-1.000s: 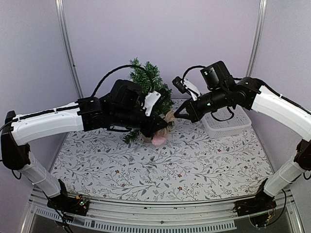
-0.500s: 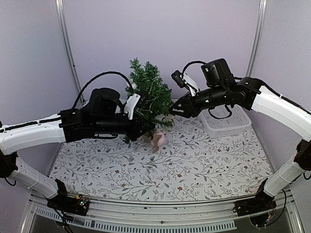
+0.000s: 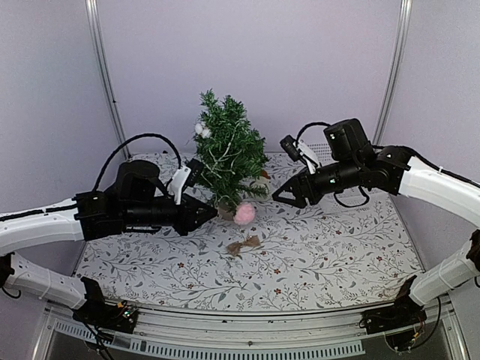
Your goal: Decorate the small christmas tree
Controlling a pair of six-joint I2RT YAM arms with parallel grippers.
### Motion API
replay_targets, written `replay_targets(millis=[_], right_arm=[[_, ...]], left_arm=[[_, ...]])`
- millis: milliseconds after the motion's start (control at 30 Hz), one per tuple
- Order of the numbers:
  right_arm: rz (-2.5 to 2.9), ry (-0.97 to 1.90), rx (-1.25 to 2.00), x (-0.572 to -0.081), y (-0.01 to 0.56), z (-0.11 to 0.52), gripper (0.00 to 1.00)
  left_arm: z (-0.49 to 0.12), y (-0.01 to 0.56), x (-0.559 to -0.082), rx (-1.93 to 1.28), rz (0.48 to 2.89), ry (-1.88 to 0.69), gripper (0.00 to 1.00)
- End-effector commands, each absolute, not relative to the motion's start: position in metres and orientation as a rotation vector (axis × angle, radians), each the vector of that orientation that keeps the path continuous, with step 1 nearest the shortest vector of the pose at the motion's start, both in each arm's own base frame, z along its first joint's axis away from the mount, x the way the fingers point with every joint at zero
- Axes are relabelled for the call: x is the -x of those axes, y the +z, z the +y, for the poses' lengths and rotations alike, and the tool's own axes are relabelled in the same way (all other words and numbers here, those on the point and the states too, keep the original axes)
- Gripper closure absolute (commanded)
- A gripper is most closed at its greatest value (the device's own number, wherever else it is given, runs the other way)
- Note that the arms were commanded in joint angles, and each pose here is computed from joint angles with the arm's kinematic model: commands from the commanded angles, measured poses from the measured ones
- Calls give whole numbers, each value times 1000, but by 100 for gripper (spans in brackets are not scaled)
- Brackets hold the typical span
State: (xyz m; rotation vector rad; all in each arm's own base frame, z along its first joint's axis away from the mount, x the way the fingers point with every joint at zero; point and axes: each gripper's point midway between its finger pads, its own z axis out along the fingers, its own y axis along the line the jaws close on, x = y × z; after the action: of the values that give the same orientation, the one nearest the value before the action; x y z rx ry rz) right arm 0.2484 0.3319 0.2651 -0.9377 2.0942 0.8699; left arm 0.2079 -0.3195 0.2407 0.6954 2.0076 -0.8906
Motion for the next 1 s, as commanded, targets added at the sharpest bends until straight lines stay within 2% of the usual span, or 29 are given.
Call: replay_targets(millis=[0, 167, 300, 600, 967], right_arm=[[2143, 964, 831, -244, 259, 318, 39], [2259, 951, 847, -236, 193, 311, 44], [2321, 1007, 785, -243, 161, 313, 47], [2370, 1118, 827, -267, 89, 351, 52], [2390, 1115, 815, -303, 44, 380, 61]], left_arm=[[-318, 198, -193, -846, 2051, -799, 83], [-320, 171, -194, -828, 2044, -788, 70], [-323, 145, -200, -797, 2065, -756, 73], [-312, 140, -199, -740, 2006, -750, 69], [-307, 128, -192, -791, 2007, -698, 69]])
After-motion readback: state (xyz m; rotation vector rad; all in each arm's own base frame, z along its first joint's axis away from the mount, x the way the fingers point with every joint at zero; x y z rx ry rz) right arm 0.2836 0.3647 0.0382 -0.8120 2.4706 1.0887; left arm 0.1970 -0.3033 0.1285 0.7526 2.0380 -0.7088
